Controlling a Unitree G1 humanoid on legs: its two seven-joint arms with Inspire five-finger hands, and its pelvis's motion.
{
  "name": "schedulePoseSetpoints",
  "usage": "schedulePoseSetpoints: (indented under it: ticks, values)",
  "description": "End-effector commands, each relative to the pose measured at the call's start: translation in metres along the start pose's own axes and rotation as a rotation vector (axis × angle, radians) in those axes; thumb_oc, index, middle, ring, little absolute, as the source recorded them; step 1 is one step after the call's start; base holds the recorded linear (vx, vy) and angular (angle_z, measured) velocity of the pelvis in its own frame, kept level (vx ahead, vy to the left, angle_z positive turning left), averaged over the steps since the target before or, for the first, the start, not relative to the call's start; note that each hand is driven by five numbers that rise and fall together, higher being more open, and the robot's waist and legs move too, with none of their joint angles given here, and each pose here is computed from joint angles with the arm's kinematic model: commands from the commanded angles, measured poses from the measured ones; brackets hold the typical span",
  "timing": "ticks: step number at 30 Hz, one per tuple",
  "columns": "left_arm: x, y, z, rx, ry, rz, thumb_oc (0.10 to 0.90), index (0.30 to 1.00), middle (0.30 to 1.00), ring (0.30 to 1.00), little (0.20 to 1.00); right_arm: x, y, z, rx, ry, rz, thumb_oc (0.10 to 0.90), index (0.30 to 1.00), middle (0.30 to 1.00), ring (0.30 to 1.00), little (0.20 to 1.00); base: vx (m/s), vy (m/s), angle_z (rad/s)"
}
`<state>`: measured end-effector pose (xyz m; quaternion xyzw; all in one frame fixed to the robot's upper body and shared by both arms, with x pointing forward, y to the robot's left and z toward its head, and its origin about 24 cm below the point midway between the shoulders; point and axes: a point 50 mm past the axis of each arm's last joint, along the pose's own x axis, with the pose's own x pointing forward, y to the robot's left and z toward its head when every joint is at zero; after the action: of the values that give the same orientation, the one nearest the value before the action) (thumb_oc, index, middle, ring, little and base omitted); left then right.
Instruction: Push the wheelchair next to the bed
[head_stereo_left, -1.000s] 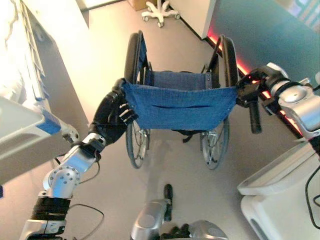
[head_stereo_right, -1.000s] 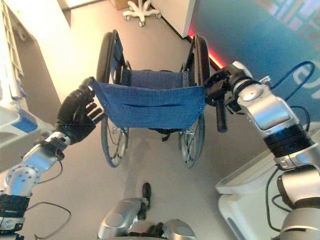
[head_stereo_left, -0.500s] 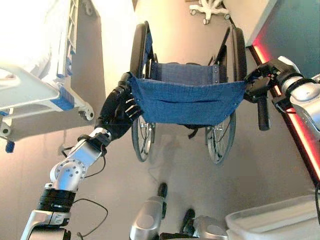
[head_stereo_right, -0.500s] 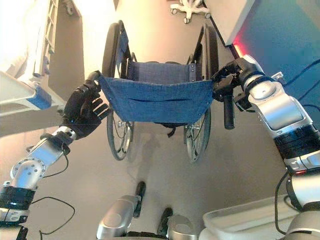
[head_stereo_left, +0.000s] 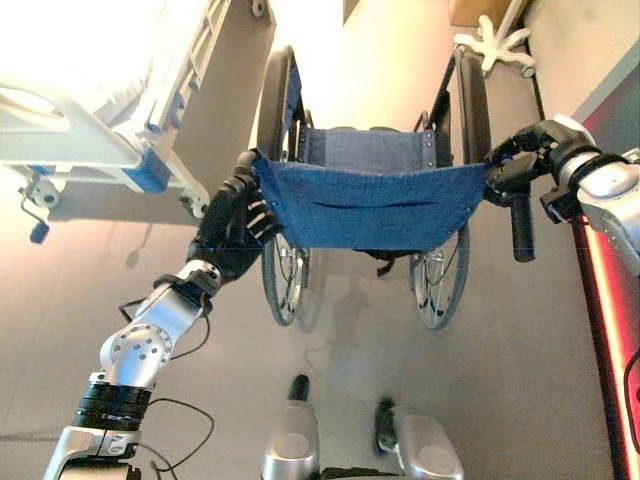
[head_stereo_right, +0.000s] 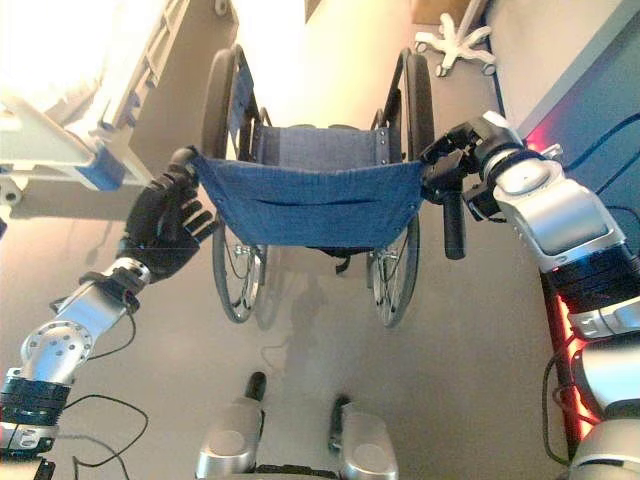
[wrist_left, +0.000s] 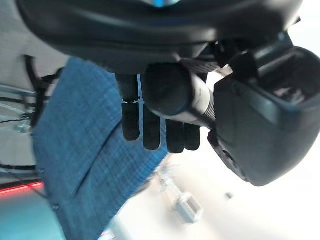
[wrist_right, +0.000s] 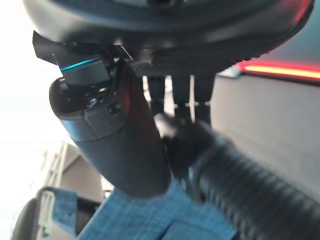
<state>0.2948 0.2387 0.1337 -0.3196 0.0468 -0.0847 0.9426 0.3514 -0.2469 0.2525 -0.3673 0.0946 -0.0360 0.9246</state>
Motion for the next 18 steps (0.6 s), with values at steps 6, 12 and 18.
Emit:
schedulePoseSetpoints:
  ticks: [6, 12, 18]
  values:
    - [-0.015, -0.070, 0.081, 0.000, -0.456, -0.444, 0.400, 0.300, 0.300, 0.300, 0.300, -0.007, 0.062, 0.067, 0.054, -0.361, 0.188, 0.400, 0.300, 0.300, 0.300, 0.300, 0.17, -0.074, 0.01]
    - [-0.010, -0.071, 0.069, -0.009, -0.430, -0.451, 0.400, 0.300, 0.300, 0.300, 0.300, -0.002, 0.065, 0.062, 0.059, -0.324, 0.175, 0.400, 0.300, 0.300, 0.300, 0.300, 0.18, 0.053, 0.34]
    - [-0.016, -0.064, 0.069, -0.007, -0.438, -0.429, 0.400, 0.300, 0.300, 0.300, 0.300, -0.002, 0.065, 0.058, 0.056, -0.312, 0.200, 0.400, 0.300, 0.300, 0.300, 0.300, 0.24, 0.108, -0.09]
